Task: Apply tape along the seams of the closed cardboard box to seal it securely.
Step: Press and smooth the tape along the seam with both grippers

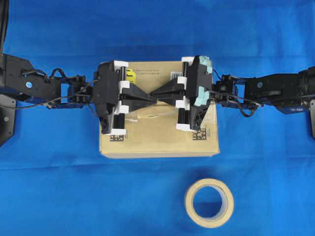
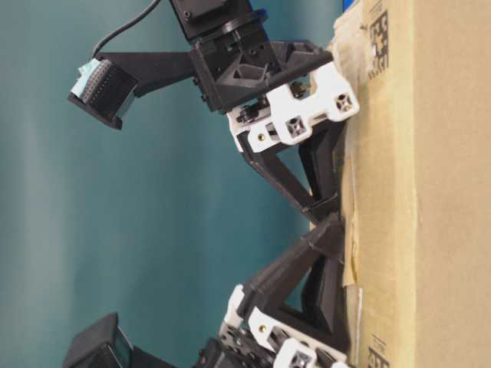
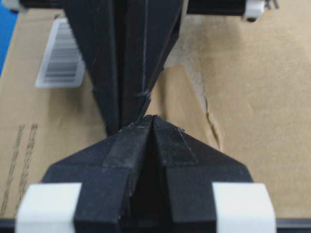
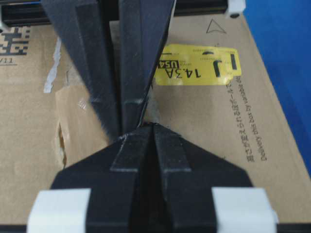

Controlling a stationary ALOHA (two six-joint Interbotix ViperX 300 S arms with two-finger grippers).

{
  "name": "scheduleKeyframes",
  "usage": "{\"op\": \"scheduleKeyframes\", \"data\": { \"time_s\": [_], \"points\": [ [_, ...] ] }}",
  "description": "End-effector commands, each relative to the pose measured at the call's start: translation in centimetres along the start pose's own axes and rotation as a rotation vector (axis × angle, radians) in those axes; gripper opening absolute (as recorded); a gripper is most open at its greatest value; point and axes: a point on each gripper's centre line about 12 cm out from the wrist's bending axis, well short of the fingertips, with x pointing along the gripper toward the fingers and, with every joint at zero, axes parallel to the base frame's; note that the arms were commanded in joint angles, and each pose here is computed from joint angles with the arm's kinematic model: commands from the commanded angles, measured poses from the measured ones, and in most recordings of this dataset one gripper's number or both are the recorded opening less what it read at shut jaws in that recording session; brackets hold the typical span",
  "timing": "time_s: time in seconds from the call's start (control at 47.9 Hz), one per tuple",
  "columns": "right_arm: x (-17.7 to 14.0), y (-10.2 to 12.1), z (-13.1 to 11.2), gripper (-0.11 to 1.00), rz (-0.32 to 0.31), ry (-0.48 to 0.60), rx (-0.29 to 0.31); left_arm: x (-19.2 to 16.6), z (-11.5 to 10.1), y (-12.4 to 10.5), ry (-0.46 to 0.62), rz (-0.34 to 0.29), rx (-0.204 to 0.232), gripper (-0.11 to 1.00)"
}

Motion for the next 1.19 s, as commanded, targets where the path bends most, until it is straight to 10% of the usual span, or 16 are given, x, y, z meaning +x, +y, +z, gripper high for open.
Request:
{"op": "scheduleKeyframes", "data": {
  "time_s": [0.0, 0.48, 0.94, 1.17],
  "points": [
    [-0.3, 0.3, 0.4, -0.01, 0.005, 0.004, 0.007, -0.5, -0.5, 0.4, 0.014, 0.010, -0.011, 0.00],
    [-3.0, -0.3, -1.8, -0.01, -0.014, 0.074, 0.037, -3.7, -3.6, 0.1, 0.070, 0.007, -0.058, 0.00],
    [-5.6, 0.9, 4.4, -0.01, 0.031, -0.114, 0.010, -5.6, 5.9, -1.9, -0.219, -0.046, 0.070, 0.00],
    [-3.3, 1.6, 4.6, -0.01, 0.041, -0.110, 0.003, -3.2, 5.6, -3.2, -0.182, -0.079, 0.082, 0.00]
  ]
}}
